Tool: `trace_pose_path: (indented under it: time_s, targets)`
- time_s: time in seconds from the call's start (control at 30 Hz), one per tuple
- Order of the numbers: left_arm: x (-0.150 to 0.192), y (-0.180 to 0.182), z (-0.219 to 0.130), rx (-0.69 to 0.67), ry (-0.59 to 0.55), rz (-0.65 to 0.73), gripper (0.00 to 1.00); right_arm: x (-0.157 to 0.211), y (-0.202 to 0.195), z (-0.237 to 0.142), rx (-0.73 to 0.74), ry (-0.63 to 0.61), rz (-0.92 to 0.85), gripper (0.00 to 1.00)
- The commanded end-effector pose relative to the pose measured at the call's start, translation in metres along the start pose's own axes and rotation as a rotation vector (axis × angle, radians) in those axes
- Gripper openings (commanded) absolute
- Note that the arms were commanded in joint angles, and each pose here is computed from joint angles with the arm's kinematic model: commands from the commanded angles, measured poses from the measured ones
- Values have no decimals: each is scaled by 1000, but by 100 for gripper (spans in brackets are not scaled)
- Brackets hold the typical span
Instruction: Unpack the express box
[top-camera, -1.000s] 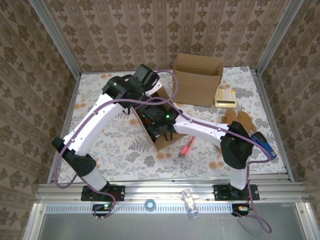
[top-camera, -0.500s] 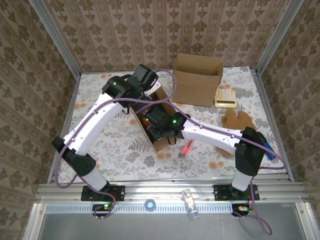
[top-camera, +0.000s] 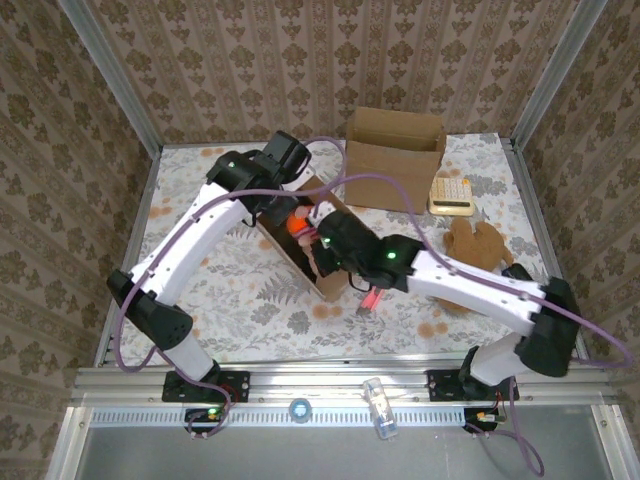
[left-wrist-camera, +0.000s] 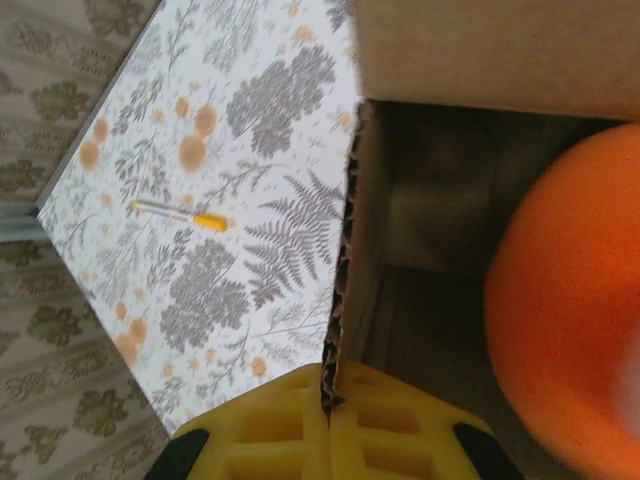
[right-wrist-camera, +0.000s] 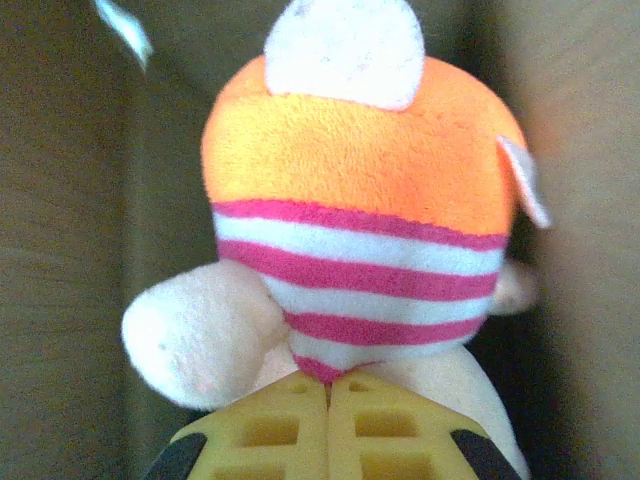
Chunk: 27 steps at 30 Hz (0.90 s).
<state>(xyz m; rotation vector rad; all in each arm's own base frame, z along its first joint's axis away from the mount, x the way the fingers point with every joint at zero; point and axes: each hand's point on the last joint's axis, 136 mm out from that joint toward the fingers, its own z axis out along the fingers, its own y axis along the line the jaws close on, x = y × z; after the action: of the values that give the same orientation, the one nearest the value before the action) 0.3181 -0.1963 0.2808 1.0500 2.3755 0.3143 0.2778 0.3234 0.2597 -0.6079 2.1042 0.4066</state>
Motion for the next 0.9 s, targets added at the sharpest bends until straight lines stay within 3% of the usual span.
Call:
trace_pose_path:
  time_s: [0.0, 0.47, 0.87]
  targets:
    - [13, 8, 3, -37, 57, 17, 0, -43, 6, -28, -60, -194, 74, 0]
    - [22, 15, 5, -32, 86, -31, 0, -51, 2, -50, -82, -245, 98, 0]
    - [42, 39, 22, -2, 170, -220, 0, -65, -8, -93, -96, -329, 127, 0]
